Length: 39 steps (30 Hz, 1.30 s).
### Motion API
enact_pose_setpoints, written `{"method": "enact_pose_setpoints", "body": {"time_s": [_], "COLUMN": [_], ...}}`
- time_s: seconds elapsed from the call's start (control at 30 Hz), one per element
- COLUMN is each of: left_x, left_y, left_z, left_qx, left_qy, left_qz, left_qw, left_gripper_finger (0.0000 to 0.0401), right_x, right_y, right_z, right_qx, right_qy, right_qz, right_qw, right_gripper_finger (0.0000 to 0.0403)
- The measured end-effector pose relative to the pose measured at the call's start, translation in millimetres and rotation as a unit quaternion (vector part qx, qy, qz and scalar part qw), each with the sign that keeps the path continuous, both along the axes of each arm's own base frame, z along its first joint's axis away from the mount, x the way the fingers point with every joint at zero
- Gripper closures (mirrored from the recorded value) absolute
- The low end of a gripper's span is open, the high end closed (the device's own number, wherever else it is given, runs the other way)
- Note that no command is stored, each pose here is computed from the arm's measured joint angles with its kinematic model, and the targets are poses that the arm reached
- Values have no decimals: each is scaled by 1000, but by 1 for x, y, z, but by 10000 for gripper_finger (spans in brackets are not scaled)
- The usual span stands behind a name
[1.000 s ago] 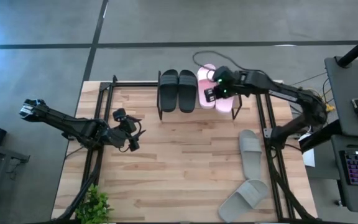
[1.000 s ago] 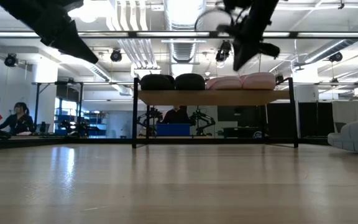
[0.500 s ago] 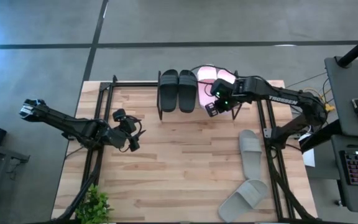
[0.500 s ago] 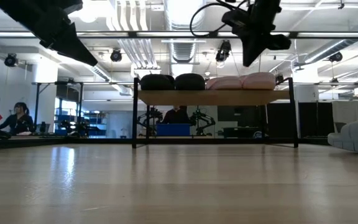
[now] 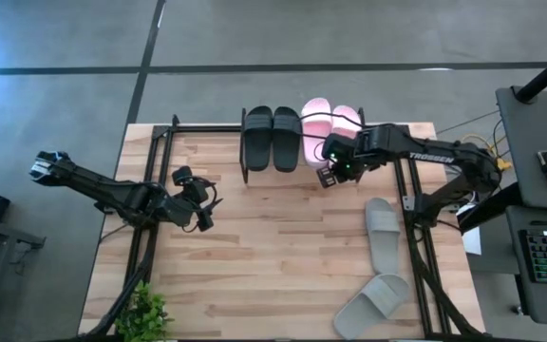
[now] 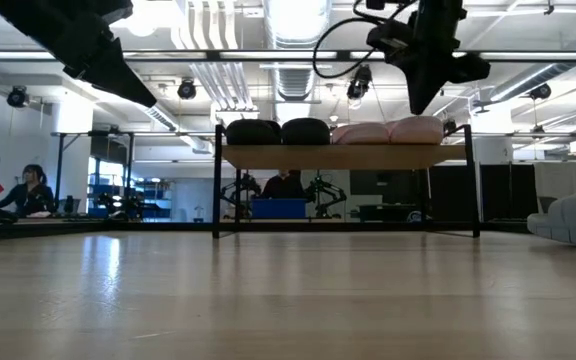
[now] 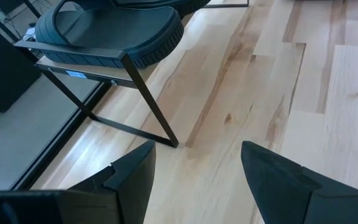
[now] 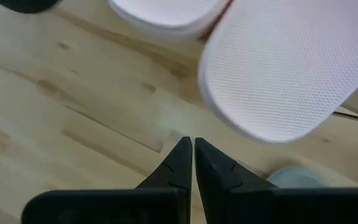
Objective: Pick and place slides into the shelf
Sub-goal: Put the pink slide on the shelf
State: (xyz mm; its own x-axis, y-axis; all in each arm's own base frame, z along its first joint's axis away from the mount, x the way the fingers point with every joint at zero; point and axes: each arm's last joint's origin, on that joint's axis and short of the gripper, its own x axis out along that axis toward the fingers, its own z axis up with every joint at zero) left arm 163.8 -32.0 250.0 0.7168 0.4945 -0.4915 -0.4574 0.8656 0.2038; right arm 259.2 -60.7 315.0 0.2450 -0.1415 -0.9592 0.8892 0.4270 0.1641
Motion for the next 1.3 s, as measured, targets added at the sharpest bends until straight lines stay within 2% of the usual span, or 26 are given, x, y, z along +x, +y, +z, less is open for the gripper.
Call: {"method": "enact_pose_setpoints", "body": {"time_s": [0.17,0.57,0.8,0.9,1.0,1.13,1.3], "left_x": [0,0,0,0,0,0,0], "left_y": [0,0,0,0,0,0,0], "left_z": [0,0,0,0,0,0,0], "left_qx": [0,0,0,0,0,0,0], "left_qy": [0,0,0,0,0,0,0], "left_qz": [0,0,0,0,0,0,0], "left_qw": [1000,1000,1000,1000,1000,1000,1000], "left_gripper_finger": [178,178,178,178,178,178,178], "right_x": [-2,-5,-15,-17,-15,-4,14], "right_y": [-1,-5,-4,-4,-3,-3,-8], "right_z": [-8,-12,-13,-11,-7,6,16], "right_qx": [-6,-57,-71,-75,-72,-69,-93], "right_qy": [15,37,89,91,65,-12,-102], "right_qz": [-13,-36,-62,-66,-65,-51,-37], "right_qw": [1000,997,992,991,993,996,990], "right_gripper_finger": [390,390,390,390,390,390,390]}}
